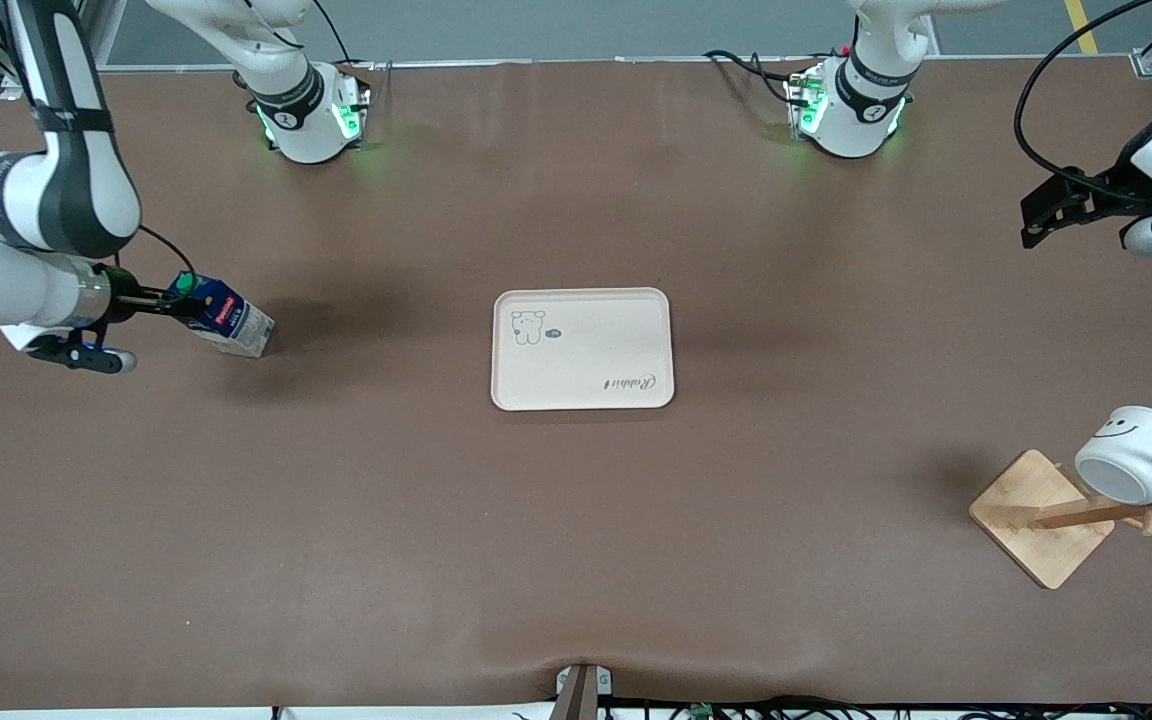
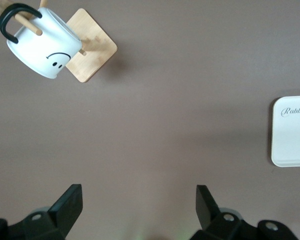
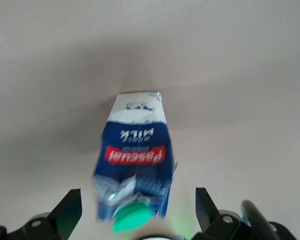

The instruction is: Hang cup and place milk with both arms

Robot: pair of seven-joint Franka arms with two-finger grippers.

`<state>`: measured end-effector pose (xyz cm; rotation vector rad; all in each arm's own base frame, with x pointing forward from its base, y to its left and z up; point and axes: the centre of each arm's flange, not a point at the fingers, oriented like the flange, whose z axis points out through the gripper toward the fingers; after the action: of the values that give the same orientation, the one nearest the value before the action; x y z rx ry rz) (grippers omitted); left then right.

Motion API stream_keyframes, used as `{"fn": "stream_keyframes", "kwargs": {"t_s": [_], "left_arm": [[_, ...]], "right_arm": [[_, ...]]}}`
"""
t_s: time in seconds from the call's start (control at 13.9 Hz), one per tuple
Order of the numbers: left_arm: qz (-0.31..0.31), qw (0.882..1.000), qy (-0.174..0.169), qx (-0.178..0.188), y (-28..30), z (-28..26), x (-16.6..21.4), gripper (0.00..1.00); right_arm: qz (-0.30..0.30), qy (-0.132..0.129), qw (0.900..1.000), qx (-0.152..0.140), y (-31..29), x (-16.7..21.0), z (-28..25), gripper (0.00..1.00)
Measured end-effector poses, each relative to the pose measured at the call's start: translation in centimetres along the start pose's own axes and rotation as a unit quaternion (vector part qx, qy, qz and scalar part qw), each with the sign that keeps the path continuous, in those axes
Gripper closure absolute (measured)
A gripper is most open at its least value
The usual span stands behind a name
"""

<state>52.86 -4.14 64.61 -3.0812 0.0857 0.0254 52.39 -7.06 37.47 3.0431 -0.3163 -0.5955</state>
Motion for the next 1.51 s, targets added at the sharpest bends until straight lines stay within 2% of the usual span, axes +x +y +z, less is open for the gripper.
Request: {"fn": "stream_keyframes", "kwargs": {"t_s": [0.14, 0.36, 0.5, 0.72, 1.15, 1.36, 1.51], "left_arm": [[-0.001, 1.000, -0.003, 0.000, -0.2, -0.2, -0.3, 0.00], [-0.004, 1.000, -0.001, 0.000, -0.4, -0.4, -0.5, 0.00], [-0.004, 1.000, 0.003, 0.001, -0.4, -0.8, -0.7, 0.00], [-0.003, 1.000, 0.006, -0.010, -0.1, -1.2, -1.0, 0.00], [-0.003, 1.000, 0.010, -0.018, 0.2, -0.6, -1.6, 0.00], [-0.007, 1.000, 0.010, -0.016, 0.2, -0.5, -2.5, 0.00], [-0.009, 1.000, 0.008, -0.015, 0.1, -0.3, -3.2, 0.00]], "right_arm": [[-0.009, 0.001, 1.000, -0.004, -1.1, -0.5, -4.9, 0.00], [-0.033, 0.053, 0.998, -0.003, -2.0, -0.9, -13.1, 0.00], [-0.059, 0.079, 0.995, -0.002, -1.9, -0.7, -16.2, 0.00], [-0.064, 0.083, 0.994, -0.002, -1.8, -0.1, -18.1, 0.00], [-0.059, 0.111, 0.992, 0.002, -0.9, -0.4, -21.1, 0.00], [-0.065, 0.096, 0.993, -0.005, -1.1, -2.0, -21.9, 0.00], [-0.065, 0.098, 0.993, -0.015, -1.1, -2.4, -22.3, 0.00]]}}
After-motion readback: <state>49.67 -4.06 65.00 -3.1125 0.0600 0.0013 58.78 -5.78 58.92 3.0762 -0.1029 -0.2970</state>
